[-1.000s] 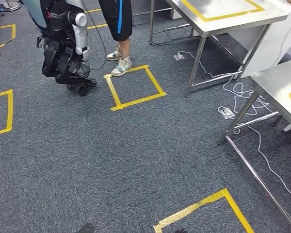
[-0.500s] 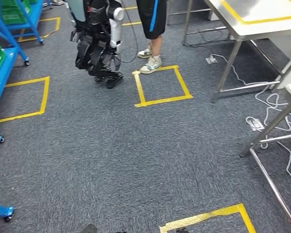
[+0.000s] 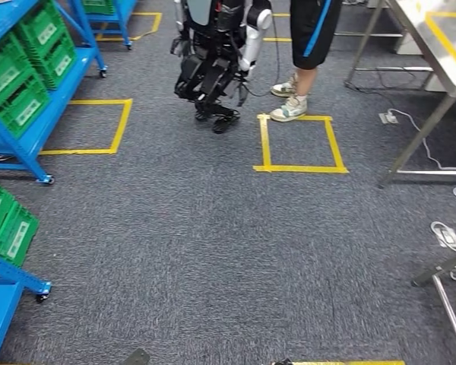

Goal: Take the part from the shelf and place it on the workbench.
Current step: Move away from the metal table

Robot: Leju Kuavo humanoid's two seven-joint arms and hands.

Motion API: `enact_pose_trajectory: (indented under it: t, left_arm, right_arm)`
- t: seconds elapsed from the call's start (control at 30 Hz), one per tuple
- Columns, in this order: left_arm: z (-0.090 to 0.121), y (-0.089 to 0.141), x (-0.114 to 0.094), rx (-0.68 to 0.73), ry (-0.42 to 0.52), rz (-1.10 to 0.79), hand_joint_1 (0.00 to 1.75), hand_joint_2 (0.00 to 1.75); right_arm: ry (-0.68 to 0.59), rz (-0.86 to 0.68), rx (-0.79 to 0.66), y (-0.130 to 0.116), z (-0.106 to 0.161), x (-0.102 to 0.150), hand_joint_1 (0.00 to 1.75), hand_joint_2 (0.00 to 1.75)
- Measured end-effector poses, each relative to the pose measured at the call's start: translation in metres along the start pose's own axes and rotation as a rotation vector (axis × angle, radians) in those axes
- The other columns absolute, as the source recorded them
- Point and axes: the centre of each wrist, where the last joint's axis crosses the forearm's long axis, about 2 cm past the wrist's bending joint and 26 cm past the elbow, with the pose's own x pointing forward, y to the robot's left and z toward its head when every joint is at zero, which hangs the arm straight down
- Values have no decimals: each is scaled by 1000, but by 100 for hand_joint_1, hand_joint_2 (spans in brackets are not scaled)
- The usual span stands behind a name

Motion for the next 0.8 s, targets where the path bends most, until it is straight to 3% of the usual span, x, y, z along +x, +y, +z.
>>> enact_pose_trajectory:
  t: [0.8]
  left_arm:
    - [0,1,2,-7,-6,-27,0,0]
  right_arm:
    - [-5,16,-4,-2,0,4,0,0]
